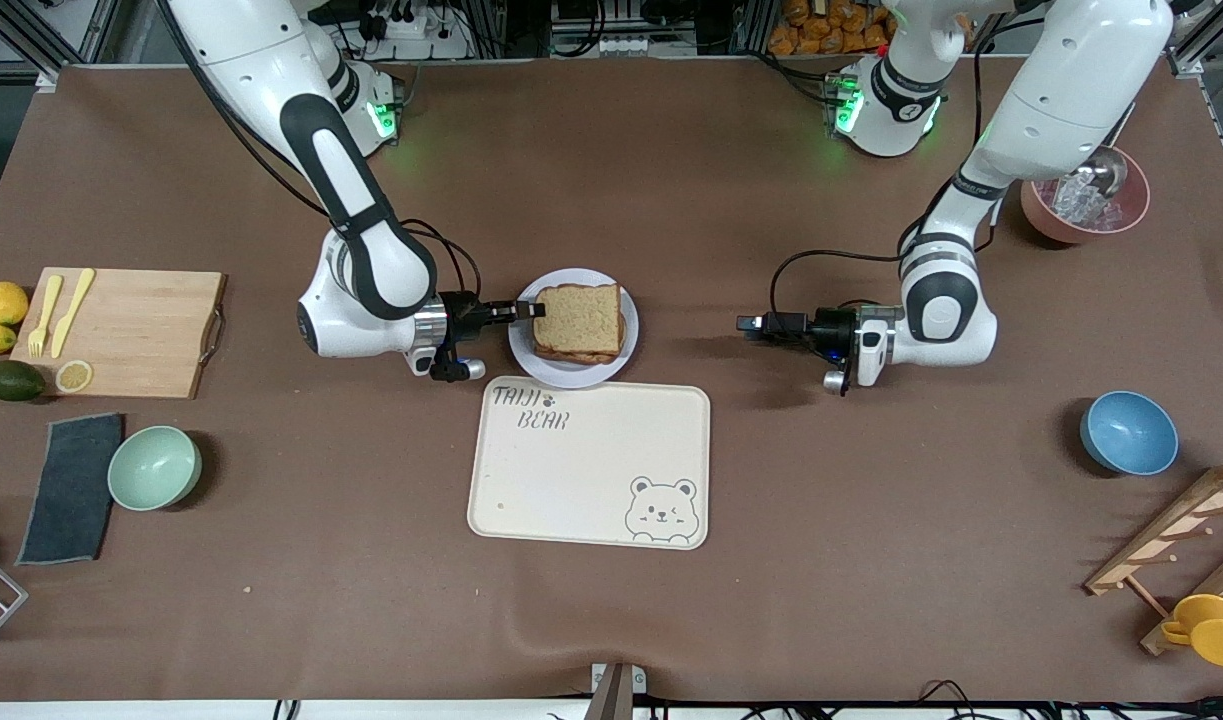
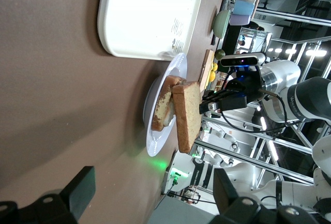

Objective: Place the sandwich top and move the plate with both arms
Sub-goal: 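Grasp the plate rim with the left gripper while the right gripper withdraws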

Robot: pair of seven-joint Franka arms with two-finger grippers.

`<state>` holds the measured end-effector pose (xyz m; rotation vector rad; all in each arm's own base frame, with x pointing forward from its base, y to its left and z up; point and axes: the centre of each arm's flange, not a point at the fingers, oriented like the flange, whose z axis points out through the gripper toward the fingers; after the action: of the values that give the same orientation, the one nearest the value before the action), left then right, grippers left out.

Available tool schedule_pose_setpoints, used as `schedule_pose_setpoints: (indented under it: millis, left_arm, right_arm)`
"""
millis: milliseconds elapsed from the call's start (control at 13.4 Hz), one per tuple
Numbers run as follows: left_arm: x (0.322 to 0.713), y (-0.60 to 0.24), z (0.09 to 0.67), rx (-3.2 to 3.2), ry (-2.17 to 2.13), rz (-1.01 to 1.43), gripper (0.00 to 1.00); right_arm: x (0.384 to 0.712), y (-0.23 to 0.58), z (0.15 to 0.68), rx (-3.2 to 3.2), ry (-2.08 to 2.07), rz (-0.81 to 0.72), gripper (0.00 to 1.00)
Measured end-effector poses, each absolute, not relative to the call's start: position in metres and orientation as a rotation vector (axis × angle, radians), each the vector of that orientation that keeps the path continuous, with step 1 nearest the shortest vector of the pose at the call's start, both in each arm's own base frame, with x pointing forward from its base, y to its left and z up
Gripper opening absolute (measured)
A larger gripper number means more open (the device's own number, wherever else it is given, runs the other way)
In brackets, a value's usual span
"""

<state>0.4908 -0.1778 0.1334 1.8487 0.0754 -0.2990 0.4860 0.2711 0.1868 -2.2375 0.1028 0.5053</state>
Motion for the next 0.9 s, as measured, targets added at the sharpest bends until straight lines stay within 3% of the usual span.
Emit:
schedule_pose_setpoints:
  millis: [224, 299, 374, 449, 823, 898]
  left_arm:
    - [0.491, -0.198, 0.126, 1.891, 0.051, -0.29, 1.0]
    - [0.492, -0.205, 0.127, 1.903, 0.038, -0.284, 0.99]
    - [0.494, -0.212, 0.129, 1.911, 0.025, -0.279, 0.96]
    - [0.495, -0.217, 0.131, 1.916, 0.013, -0.276, 0.87]
    - [0.491, -0.228, 0.123, 1.922, 0.008, -0.271, 0.78]
    - [0.49, -0.232, 0.119, 1.91, 0.013, -0.26, 0.77]
  right_arm:
    - [0.487, 0.267, 0.181, -2.242, 0.113, 0.505, 0.07]
    - [0.487, 0.265, 0.181, -2.242, 0.115, 0.503, 0.13]
    - [0.488, 0.265, 0.181, -2.242, 0.116, 0.501, 0.24]
    - [0.488, 0.265, 0.181, -2.241, 0.115, 0.501, 0.33]
    - [0.491, 0.258, 0.185, -2.209, 0.117, 0.52, 0.93]
    - [0.496, 0.25, 0.189, -2.197, 0.124, 0.513, 1.0]
